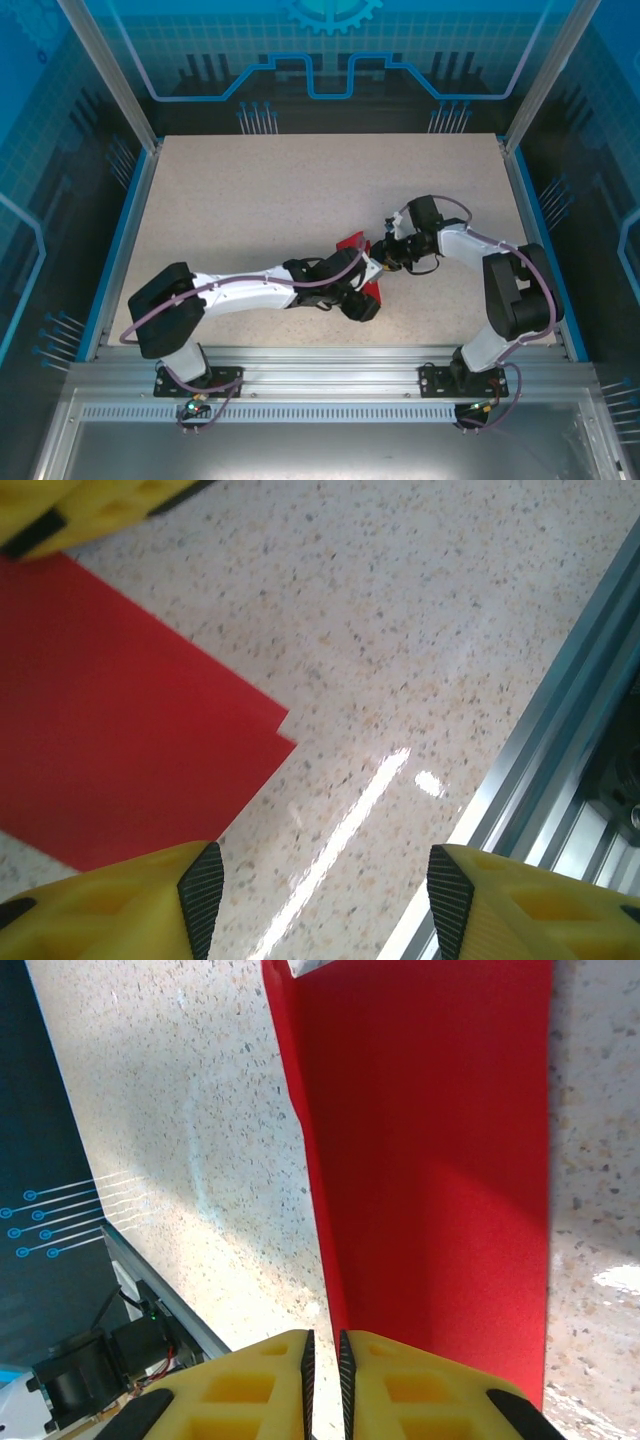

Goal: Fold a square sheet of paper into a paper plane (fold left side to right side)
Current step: Fold the triangle a second time at the center of the table.

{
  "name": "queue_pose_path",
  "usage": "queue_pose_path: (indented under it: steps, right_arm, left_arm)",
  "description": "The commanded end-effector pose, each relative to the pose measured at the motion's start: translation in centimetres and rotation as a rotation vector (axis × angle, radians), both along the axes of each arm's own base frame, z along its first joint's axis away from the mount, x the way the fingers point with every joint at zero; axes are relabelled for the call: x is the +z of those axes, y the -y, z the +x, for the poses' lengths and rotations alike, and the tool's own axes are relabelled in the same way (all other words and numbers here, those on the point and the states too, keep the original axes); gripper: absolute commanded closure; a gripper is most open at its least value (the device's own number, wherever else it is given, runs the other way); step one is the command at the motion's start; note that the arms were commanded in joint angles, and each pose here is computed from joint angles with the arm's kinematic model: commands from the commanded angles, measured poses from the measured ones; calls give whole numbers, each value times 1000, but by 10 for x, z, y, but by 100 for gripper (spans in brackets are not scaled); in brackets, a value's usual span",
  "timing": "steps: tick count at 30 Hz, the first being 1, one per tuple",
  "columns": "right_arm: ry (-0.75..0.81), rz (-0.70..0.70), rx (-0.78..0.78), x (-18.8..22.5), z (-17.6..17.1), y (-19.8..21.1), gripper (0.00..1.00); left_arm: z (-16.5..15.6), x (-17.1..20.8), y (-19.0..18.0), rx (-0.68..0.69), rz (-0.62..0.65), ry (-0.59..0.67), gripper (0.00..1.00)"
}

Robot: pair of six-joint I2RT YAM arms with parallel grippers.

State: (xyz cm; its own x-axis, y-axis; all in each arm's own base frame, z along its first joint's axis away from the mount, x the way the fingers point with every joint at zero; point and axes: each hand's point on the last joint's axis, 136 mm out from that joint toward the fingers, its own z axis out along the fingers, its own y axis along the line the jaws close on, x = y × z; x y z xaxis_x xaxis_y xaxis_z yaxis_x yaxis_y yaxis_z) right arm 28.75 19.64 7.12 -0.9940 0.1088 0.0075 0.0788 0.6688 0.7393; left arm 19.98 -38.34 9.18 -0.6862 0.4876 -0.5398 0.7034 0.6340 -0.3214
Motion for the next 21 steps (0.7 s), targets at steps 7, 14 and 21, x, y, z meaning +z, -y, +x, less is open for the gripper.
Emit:
queue_pose_path:
  steps: [7, 14, 21]
  right_arm:
    - [-33, 10, 13, 4, -5, -9, 83]
    - [-36, 4, 11, 3, -5, -9, 84]
    - [-41, 9, 7, 1, -4, -9, 84]
  left_arm:
    - [4, -8, 16, -4, 102, 42, 38]
    - [17, -19, 5, 75, 196, 77, 38]
    - [22, -23, 9, 92, 201, 80, 38]
